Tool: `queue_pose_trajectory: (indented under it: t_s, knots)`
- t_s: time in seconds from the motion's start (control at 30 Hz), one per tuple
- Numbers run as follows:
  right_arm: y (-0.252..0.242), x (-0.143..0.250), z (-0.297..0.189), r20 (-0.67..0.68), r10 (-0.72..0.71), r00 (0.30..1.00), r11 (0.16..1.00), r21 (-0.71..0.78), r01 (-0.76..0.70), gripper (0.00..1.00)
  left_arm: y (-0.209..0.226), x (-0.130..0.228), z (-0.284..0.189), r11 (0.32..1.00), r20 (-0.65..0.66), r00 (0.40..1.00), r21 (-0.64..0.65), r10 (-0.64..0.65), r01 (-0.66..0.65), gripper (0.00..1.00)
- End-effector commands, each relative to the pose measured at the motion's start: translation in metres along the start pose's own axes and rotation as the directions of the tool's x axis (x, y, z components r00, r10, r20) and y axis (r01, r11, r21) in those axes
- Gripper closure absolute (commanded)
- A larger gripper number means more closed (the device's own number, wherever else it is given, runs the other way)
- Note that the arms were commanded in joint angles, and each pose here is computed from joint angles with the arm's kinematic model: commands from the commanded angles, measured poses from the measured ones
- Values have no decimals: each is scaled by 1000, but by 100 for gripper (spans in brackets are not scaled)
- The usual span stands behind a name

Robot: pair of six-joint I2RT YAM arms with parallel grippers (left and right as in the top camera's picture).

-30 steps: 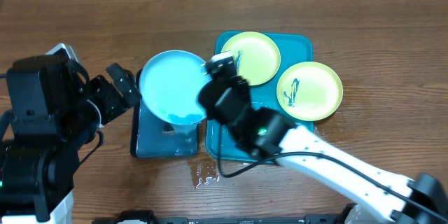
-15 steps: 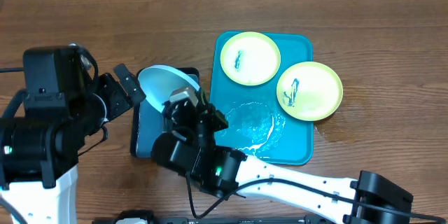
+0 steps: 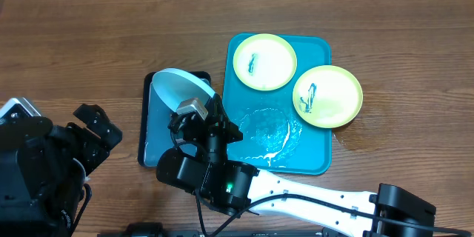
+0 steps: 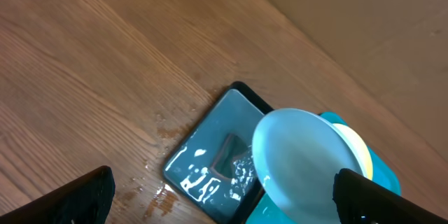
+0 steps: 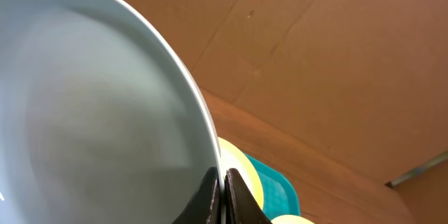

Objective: Clean dirty plates on tray and stack at the side
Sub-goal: 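Lift the plate with the right gripper and tilt it over the black tray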

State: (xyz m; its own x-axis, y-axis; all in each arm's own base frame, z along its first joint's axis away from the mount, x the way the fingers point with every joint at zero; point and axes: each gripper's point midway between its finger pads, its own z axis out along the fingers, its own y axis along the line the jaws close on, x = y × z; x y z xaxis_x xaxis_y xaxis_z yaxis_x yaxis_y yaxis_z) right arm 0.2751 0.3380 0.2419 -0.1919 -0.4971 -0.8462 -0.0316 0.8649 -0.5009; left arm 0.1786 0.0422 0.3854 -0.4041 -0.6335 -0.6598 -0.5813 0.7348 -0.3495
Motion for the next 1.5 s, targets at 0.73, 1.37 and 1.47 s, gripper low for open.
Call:
queue_pose_trajectory:
  t_s: [0.73, 1.37, 1.47]
  knots:
    - [-16, -15, -5, 26, 5, 1000, 999, 53, -7, 96, 1, -5, 6, 999, 5, 1000, -37, -20, 20, 0]
    - [-35, -35, 1, 71, 132, 989, 980, 139, -140, 96, 1, -5, 6, 999, 5, 1000, -37, -20, 20, 0]
    - [-16, -18, 22, 7, 221, 975, 975, 2, -221, 96, 1, -5, 6, 999, 5, 1000, -37, -19, 20, 0]
